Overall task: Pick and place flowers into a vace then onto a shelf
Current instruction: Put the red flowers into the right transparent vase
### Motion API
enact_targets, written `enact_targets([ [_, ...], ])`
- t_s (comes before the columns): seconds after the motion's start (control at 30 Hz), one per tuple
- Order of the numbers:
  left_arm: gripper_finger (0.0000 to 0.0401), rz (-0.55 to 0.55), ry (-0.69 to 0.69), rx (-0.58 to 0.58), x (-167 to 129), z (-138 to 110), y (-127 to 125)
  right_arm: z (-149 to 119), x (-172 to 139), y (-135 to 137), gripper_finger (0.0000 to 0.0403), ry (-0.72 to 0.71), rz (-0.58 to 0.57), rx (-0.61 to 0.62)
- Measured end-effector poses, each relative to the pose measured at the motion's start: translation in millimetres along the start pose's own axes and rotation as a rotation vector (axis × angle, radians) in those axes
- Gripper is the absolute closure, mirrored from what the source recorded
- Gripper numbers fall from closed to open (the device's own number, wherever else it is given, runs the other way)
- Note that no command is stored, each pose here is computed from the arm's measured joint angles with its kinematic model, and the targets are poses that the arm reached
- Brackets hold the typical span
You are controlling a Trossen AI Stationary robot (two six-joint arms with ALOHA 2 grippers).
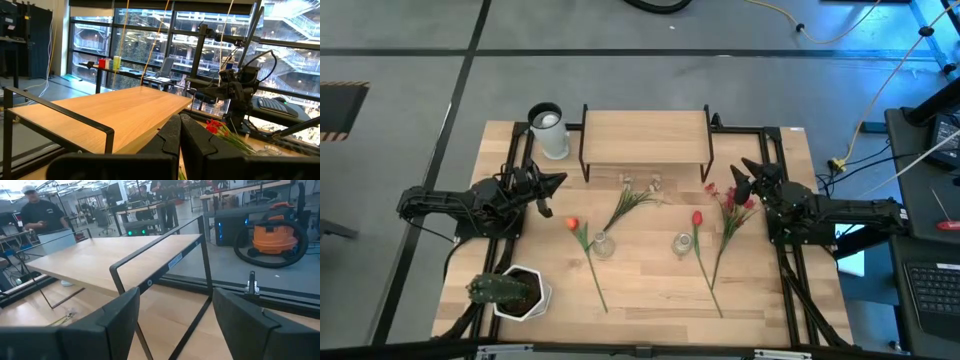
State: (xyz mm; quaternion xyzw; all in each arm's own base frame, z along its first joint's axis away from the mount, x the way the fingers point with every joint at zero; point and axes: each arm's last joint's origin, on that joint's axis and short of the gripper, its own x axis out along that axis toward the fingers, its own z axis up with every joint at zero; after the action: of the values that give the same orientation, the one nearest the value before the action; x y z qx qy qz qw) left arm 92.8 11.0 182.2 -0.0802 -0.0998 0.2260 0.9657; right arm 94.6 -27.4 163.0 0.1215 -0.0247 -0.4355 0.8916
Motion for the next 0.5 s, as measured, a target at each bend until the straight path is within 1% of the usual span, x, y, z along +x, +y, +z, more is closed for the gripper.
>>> enact_targets([
  [0.5, 0.0397, 0.000, 0.000, 0.000, 0.0, 0.0, 0.0, 0.4, 0.0, 0.2, 0.0150, -0.003, 0.002, 0.007],
])
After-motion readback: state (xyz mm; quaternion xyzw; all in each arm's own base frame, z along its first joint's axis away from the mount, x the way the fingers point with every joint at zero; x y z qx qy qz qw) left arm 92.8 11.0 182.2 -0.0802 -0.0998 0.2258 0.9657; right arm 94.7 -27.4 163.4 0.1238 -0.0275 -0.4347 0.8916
